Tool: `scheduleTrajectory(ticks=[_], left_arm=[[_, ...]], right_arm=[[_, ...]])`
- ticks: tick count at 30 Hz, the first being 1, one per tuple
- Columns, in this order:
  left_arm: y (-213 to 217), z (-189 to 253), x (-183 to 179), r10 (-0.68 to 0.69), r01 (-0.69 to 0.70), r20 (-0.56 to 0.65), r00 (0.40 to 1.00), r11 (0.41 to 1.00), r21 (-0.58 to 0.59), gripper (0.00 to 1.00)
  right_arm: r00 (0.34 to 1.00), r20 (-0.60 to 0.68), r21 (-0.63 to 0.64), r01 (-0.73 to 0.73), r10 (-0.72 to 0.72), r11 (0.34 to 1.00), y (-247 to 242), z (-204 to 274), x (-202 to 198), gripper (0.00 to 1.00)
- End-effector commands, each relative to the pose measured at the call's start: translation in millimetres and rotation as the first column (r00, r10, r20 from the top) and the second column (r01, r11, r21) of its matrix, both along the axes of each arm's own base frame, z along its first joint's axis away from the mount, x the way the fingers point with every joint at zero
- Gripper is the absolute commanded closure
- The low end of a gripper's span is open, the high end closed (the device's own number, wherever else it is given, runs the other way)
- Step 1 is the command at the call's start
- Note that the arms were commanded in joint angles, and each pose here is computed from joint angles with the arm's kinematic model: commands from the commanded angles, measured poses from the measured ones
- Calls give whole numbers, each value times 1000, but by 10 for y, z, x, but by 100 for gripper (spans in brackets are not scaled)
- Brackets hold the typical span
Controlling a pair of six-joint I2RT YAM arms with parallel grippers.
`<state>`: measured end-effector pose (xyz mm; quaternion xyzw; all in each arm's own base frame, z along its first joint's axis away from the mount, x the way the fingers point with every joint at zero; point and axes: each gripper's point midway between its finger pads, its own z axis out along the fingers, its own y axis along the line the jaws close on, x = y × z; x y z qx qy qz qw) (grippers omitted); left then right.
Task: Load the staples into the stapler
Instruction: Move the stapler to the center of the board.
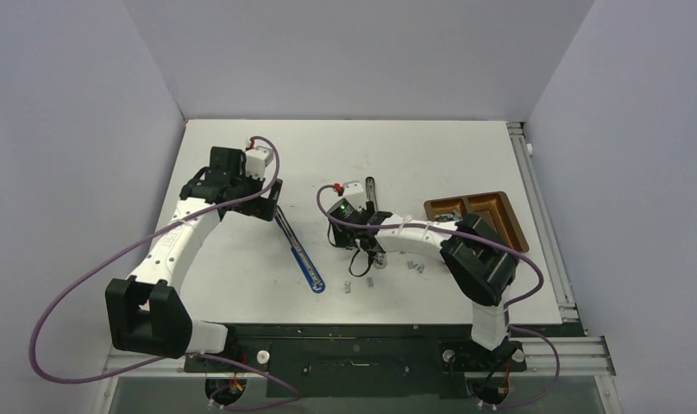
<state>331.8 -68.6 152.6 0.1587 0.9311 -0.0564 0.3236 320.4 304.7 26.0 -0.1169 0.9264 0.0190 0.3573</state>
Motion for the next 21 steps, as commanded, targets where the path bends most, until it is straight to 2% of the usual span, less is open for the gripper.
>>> scheduleTrajectory(ticks=[1, 9, 17, 21], left_arm=[[-35, 251, 126, 13, -12, 54, 998, 999, -34, 2], [46, 383, 188, 69, -66, 87, 994, 997, -37, 2], [429, 559, 297, 230, -222, 110, 967, 972, -83, 3], [604, 564, 282, 281, -273, 105, 954, 958, -88, 3]], right_arm=[[993, 116, 107, -13, 1, 994, 106, 777, 57, 37], [980, 180, 191, -122, 87, 974, 446, 1333, -175, 35], [933, 118, 185, -356, 339, 916, 1324, 1016, -450, 30], [907, 88, 158, -421, 412, 893, 1616, 819, -504, 26]])
